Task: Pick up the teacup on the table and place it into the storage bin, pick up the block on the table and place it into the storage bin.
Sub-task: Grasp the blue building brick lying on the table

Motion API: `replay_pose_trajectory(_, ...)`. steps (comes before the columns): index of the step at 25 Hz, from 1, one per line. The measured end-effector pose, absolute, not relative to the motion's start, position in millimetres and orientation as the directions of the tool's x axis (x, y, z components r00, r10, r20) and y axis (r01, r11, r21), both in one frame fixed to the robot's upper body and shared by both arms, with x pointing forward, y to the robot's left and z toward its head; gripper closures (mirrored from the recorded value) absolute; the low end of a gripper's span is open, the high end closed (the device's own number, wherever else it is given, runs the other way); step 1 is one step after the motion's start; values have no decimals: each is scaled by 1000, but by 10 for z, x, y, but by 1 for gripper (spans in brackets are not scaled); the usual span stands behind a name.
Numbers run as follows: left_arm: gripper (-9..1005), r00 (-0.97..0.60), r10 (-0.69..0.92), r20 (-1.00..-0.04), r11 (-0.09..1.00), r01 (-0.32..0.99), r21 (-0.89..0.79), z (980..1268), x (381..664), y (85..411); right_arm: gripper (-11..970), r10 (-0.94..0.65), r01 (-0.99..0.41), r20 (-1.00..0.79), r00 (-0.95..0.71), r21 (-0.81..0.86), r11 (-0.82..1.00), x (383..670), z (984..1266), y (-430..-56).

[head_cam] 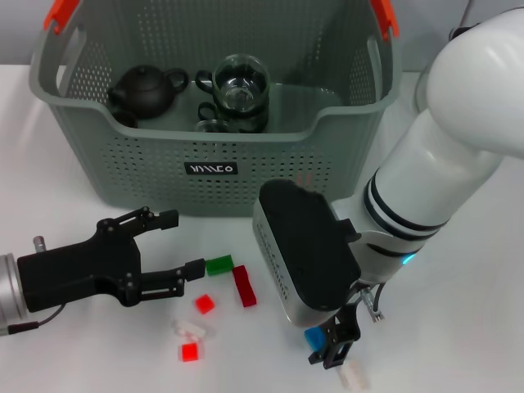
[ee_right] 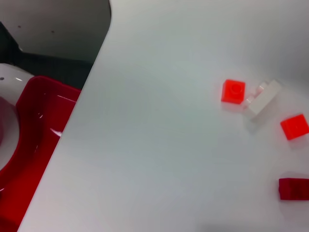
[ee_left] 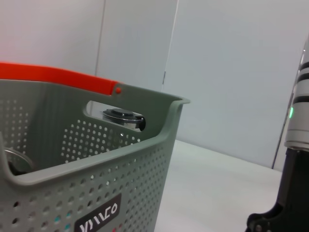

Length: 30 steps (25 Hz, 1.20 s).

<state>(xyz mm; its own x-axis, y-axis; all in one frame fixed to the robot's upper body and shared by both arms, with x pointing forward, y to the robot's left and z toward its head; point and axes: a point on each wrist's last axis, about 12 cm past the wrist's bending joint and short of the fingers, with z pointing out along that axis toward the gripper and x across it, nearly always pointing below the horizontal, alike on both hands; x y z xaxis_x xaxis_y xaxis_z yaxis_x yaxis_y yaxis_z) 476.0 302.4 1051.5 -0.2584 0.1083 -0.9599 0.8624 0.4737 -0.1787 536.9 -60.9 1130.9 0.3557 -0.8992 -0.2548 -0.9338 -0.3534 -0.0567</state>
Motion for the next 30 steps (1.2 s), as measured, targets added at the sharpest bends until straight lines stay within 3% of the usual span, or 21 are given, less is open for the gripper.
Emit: replay_pose_trajectory(30,91,-264,100,-959,484,855,-185,10501,4734,3039,41,-899,-923,-211,383,-45,-383,5325,11104,-627)
